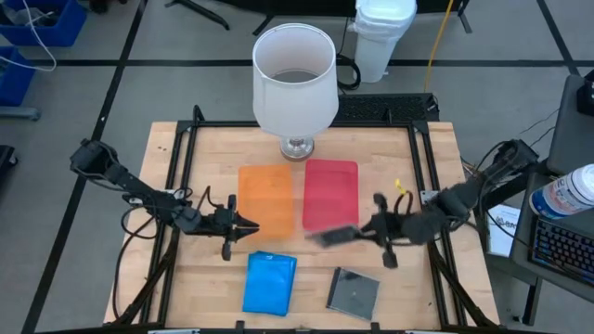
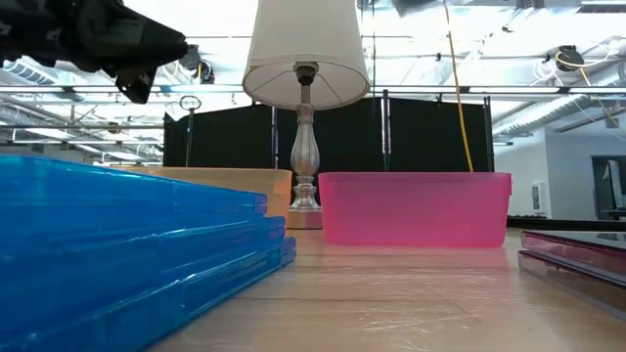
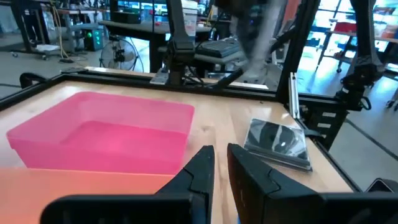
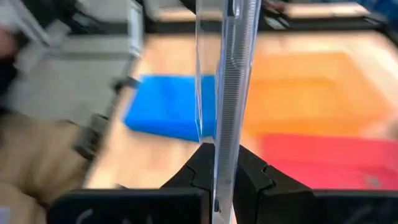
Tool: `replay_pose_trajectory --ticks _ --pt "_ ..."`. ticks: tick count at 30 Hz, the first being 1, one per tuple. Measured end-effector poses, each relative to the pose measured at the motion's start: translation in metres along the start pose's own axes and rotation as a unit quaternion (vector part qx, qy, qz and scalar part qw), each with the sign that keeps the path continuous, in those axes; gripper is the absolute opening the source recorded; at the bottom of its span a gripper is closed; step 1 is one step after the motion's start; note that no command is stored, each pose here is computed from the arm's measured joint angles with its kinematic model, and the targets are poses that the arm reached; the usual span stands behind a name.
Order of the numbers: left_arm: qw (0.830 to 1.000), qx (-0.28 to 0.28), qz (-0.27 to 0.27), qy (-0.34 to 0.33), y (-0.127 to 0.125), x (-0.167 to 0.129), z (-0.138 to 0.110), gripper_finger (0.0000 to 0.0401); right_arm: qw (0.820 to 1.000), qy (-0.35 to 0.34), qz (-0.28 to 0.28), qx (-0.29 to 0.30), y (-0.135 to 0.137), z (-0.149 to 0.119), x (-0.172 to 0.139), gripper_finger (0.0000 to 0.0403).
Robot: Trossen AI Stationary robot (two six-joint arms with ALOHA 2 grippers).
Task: Pick & place jewel cases by type
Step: Put the black CD case into the red bin
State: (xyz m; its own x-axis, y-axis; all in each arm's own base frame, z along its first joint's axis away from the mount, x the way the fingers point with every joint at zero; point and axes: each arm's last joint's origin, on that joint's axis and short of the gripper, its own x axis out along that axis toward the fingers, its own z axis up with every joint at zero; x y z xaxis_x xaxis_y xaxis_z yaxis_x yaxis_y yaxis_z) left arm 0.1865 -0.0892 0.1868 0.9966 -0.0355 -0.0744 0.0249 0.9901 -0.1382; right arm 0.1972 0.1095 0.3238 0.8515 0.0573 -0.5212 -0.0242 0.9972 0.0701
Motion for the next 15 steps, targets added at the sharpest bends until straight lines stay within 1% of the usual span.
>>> replay_pose_trajectory --ticks 3,6,11,15 --pt "1.000 0.004 0.001 0.004 0.000 0.000 -0.001 0.0051 0.998 0.041 -0.045 0.011 -0.018 0.024 -0.009 0.0022" --pt "1.000 0.018 0.001 0.006 0.000 0.000 -0.001 0.0051 0.993 0.094 -0.066 0.025 -0.035 0.043 -0.012 0.0021" --pt "1.000 0.029 0.002 0.012 0.000 0.000 -0.003 0.0051 0.980 0.179 -0.082 0.034 -0.060 0.061 0.001 0.0021" --pt "0.999 0.033 0.002 0.015 0.001 0.000 -0.003 0.0051 0.959 0.258 -0.113 0.039 -0.084 0.067 0.019 0.0022"
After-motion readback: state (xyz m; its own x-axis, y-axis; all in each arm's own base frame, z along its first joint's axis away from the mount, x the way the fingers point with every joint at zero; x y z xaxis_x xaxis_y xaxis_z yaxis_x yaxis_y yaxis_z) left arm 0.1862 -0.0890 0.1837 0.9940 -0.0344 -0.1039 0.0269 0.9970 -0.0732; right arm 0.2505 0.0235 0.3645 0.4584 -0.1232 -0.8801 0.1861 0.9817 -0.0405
